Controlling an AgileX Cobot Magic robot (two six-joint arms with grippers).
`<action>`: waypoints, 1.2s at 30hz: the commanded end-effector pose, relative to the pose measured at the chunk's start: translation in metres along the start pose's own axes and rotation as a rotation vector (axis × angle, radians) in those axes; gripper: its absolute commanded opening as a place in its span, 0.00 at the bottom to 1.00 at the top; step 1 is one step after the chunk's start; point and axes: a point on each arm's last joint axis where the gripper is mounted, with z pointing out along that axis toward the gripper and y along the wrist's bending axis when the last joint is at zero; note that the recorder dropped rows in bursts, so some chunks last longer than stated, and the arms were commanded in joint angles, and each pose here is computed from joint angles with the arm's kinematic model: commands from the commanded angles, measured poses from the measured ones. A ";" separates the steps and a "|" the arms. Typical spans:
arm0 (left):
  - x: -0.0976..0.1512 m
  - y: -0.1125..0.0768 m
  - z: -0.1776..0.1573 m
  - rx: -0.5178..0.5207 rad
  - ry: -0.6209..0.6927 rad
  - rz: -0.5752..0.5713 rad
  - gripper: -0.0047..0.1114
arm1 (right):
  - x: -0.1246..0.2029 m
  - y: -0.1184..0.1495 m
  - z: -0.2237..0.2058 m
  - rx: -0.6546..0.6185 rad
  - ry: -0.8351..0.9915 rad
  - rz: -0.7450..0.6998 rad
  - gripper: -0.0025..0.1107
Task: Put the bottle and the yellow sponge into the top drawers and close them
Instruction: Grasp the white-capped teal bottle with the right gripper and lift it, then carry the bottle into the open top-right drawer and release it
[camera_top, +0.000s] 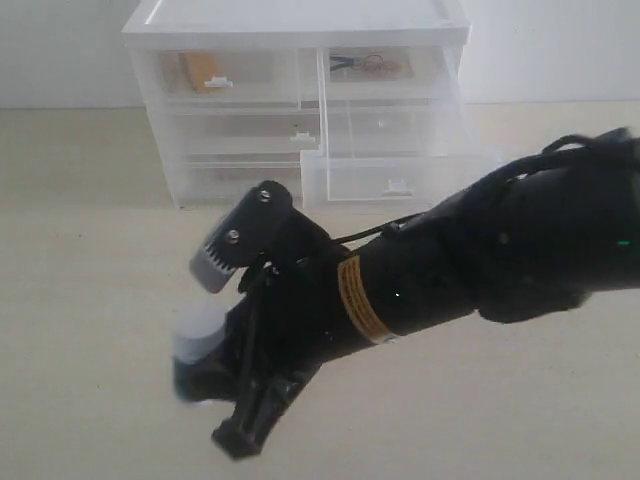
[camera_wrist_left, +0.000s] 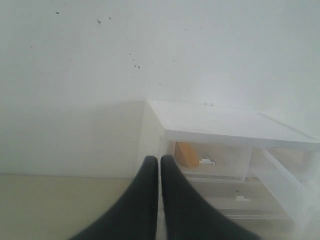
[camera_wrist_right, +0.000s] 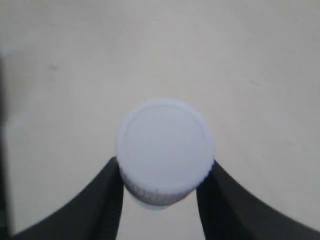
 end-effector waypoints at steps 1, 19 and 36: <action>0.001 0.000 -0.001 0.001 -0.004 0.003 0.07 | -0.038 0.047 -0.062 0.030 -0.085 -0.135 0.06; 0.001 -0.001 -0.001 0.007 -0.006 0.006 0.07 | -0.058 -0.057 -0.096 1.161 0.503 -0.915 0.06; 0.001 -0.001 -0.001 0.007 -0.006 0.006 0.07 | -0.045 -0.071 -0.078 1.194 0.622 -0.906 0.11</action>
